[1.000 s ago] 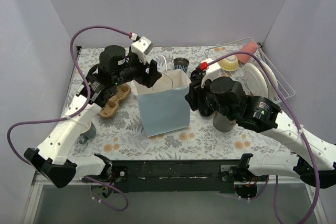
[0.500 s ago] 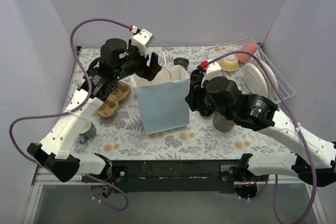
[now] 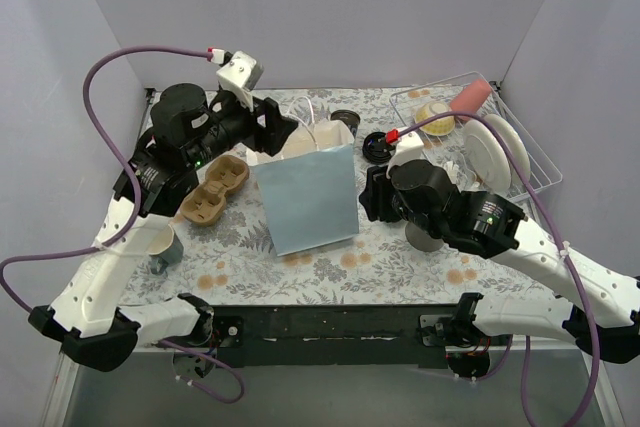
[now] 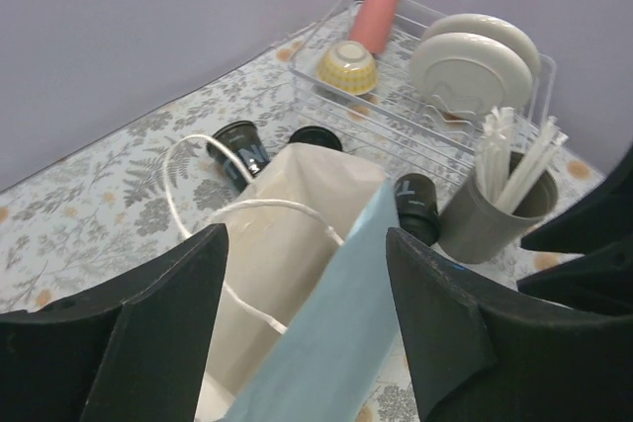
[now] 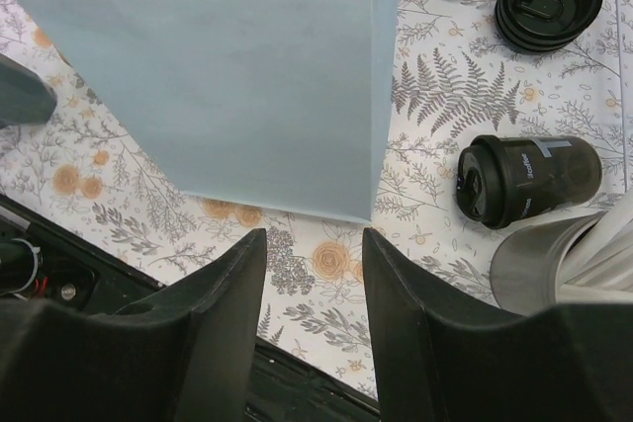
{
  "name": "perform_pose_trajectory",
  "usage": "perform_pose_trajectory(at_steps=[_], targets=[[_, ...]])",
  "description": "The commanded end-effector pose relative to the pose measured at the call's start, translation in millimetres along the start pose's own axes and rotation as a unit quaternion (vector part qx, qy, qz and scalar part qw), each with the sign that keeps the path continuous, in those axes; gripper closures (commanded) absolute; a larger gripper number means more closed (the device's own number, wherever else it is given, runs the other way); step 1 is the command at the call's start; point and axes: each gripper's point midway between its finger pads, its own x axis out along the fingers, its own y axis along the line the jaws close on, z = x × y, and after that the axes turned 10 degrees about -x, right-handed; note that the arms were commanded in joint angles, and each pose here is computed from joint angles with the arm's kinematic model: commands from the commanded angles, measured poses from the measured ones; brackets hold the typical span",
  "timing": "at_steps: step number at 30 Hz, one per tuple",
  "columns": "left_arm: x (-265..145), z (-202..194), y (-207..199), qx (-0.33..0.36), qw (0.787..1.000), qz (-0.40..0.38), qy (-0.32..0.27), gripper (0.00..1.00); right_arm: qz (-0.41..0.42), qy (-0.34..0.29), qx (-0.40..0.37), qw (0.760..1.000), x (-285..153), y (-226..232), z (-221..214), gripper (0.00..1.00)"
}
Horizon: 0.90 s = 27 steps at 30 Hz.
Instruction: Pack the takeout coffee
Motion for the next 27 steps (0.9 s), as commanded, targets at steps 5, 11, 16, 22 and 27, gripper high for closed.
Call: perform_pose_trajectory(at_steps=[5,11,16,22,27], targets=[[-2.1,14.0,57.4,-0.018,0.985,0.168,-0.028,0.36,0.019,-0.043,0.019,0.999,-5.3,7.5,28.1,0.49],[23.7,-21.7,65.2,0.010,0.987,0.153,0.042,0.36,0.025,-0.044,0.028,0.998,-10.1,7.4,27.6,0.50],[38.7,-54.6,29.5,0.028,0.992,0.025,0.120,0.35,0.029,-0.047,0.039,0.998,-16.8,4.7,24.2,0.50],[59.3,-66.6,13.9,0.046,0.988,-0.048,0.140,0.33,0.025,-0.059,0.044,0.997,-26.8,-3.5,22.0,0.50],[83.8,-66.5,7.7,0.083,0.980,-0.094,0.153,0.33,0.021,-0.063,0.046,0.997,-34.4,-10.2,19.5,0.49]])
